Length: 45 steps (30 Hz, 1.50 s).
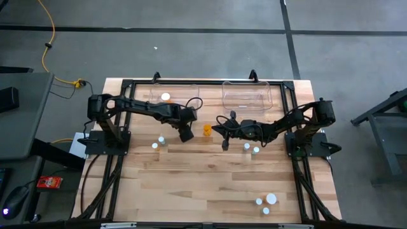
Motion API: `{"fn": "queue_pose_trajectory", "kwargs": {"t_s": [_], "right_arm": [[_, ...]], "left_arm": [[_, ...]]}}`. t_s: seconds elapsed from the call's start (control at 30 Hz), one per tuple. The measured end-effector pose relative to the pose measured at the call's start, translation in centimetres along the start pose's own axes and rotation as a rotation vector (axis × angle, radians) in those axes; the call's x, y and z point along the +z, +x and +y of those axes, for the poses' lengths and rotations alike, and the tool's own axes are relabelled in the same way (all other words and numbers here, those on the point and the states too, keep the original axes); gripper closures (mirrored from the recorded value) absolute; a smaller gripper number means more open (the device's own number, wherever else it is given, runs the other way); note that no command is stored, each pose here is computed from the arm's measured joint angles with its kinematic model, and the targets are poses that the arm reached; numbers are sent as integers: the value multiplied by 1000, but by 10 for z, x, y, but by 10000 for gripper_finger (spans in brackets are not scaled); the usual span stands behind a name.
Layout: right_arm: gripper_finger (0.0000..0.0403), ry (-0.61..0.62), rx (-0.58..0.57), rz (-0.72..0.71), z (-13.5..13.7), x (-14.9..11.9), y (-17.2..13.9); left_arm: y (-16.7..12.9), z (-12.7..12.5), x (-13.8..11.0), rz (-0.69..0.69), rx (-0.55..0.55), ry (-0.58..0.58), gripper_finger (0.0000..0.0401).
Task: Pick and place medicine bottles into bin by pill shape (circle, oval)
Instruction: Put the top orange capsule bottle into the left transparent bin
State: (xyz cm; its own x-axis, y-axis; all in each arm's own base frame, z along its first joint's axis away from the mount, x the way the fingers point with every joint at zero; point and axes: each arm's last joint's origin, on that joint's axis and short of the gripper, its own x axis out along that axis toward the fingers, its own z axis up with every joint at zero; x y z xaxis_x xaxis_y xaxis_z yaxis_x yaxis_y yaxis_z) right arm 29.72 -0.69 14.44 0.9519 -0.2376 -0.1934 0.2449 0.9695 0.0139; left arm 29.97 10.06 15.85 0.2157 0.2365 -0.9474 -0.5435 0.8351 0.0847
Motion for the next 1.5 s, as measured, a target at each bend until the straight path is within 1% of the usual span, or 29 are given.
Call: {"fn": "queue_pose_trajectory", "kwargs": {"t_s": [0.1, 0.2, 0.27, 0.33, 0.4, 0.47, 0.6, 0.73, 0.83, 1.0, 1.2, 1.37, 1.43, 1.5], "right_arm": [[402, 0, -1, 0, 0, 0, 0], [402, 0, -1, 0, 0, 0, 0], [402, 0, -3, 0, 0, 0, 0], [402, 0, -3, 1, 0, 0, 0], [402, -1, -3, 5, 0, -1, 0], [402, -2, -4, 9, 0, -1, 0], [402, -2, -4, 9, 0, -1, 0], [402, 6, -3, 9, 0, -1, 0], [402, 6, -3, 9, 0, -1, 0], [402, 6, -3, 9, 0, -1, 0], [402, 6, -2, 9, 0, -1, 0], [402, 6, -2, 9, 0, -1, 0], [402, 6, 1, 9, 0, -1, 0], [402, 6, 1, 9, 0, -1, 0]], "left_arm": [[-6, -2, 7, -17, -8, 76, 279], [-13, -12, 9, -23, -86, 226, 283], [-16, -23, 4, -12, -162, 354, 285], [-14, -34, -4, -3, -194, 458, 286], [-9, -42, -17, 21, -189, 538, 286], [-2, -46, -26, 11, -152, 578, 286], [4, -47, -29, -45, -61, 581, 286], [5, -46, -28, -61, -20, 577, 286], [5, -45, -28, -57, -27, 578, 286], [6, -40, -26, -47, -118, 568, 286], [16, -30, -23, -19, -78, 553, 286], [24, -30, -24, 8, -105, 560, 287], [25, -31, -25, 15, -96, 565, 295], [25, -31, -25, 18, -90, 567, 319]]}}
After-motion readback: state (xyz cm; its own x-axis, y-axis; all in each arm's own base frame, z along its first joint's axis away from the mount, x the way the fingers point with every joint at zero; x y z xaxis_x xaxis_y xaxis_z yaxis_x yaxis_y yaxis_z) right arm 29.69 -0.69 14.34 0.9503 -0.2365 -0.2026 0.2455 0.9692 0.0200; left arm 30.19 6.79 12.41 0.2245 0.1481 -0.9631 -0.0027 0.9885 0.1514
